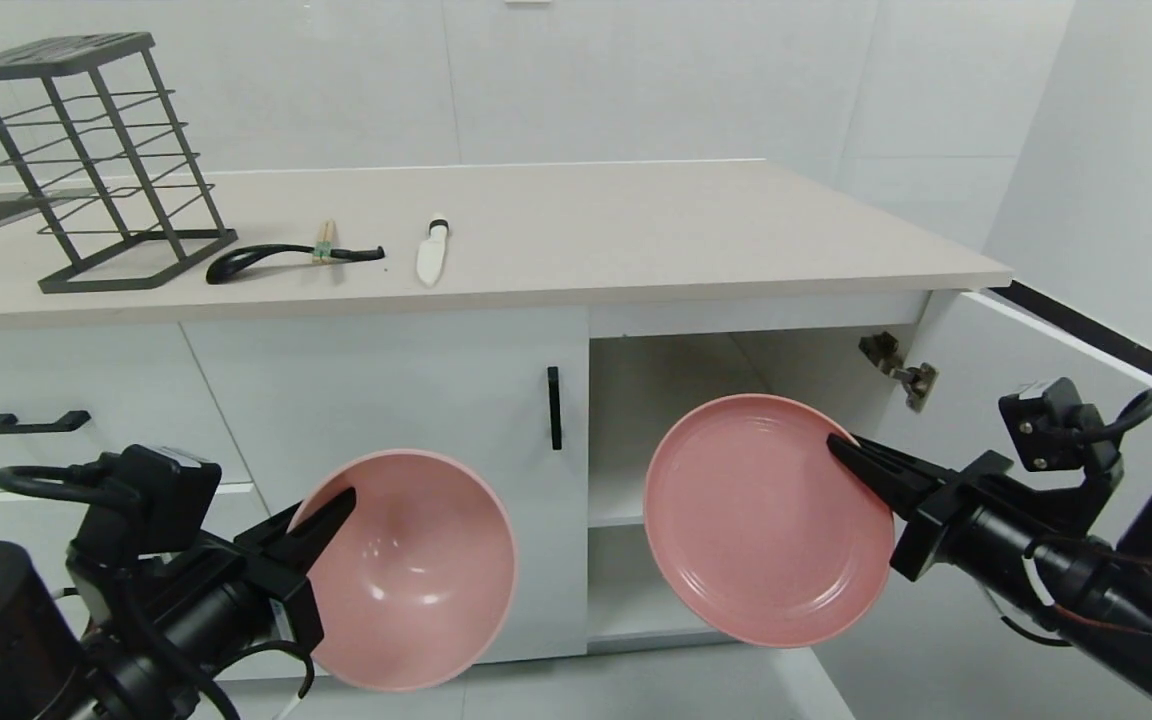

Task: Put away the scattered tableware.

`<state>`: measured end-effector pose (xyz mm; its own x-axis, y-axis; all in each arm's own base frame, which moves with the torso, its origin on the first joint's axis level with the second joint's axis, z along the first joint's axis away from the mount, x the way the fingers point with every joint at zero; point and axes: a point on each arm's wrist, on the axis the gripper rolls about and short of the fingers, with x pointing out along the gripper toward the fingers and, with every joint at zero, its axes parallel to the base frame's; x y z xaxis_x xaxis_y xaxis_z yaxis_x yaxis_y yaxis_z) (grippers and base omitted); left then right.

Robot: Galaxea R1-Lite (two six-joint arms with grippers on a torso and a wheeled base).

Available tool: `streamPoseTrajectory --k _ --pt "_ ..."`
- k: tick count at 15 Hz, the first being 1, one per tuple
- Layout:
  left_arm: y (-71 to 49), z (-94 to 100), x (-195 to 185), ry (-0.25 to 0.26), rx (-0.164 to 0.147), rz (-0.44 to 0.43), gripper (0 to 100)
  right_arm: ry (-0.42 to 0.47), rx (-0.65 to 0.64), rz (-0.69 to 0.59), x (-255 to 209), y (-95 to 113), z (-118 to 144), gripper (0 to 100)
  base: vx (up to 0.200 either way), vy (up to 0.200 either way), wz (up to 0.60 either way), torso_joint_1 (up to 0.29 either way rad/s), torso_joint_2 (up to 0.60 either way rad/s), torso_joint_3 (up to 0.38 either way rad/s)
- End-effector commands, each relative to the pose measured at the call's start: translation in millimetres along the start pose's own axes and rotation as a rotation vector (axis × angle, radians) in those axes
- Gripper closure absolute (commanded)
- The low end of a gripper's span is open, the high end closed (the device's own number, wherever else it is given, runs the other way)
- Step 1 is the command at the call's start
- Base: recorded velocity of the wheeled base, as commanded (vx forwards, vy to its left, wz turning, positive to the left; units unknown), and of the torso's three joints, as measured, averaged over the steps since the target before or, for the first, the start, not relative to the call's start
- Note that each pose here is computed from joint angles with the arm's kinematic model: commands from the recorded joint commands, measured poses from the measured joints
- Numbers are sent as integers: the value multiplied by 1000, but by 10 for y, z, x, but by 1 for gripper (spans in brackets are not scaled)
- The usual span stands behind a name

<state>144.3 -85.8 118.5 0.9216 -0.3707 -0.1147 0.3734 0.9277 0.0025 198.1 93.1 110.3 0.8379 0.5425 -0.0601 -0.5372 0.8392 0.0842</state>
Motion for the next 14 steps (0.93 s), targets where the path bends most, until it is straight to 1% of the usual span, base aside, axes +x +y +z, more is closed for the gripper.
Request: streamPoseTrajectory --k 1,3,5,8,10,11,14 --pt "0 -2 1 1 0 0 100 10 3 -1 11 -4 -21 100 0 0 0 -95 266 134" --pt "-1 -4 3 3 0 0 100 14 4 -6 20 -14 -31 100 0 0 0 -44 283 93" --pt "-1 -9 7 6 1 0 100 37 9 -23 48 -57 -81 100 0 0 0 -2 137 32" --pt "-4 -13 9 9 1 -1 100 47 15 -58 69 -140 -108 100 0 0 0 -3 28 31" --pt "-13 -11 1 9 -1 -6 100 44 16 -56 70 -136 -103 100 0 0 0 0 0 0" --pt "-12 -14 -3 13 0 -6 100 43 16 -56 69 -136 -99 100 200 0 0 -7 -2 41" --pt "-13 -9 -12 12 -3 -9 100 44 16 -55 71 -133 -103 100 0 0 0 0 0 0"
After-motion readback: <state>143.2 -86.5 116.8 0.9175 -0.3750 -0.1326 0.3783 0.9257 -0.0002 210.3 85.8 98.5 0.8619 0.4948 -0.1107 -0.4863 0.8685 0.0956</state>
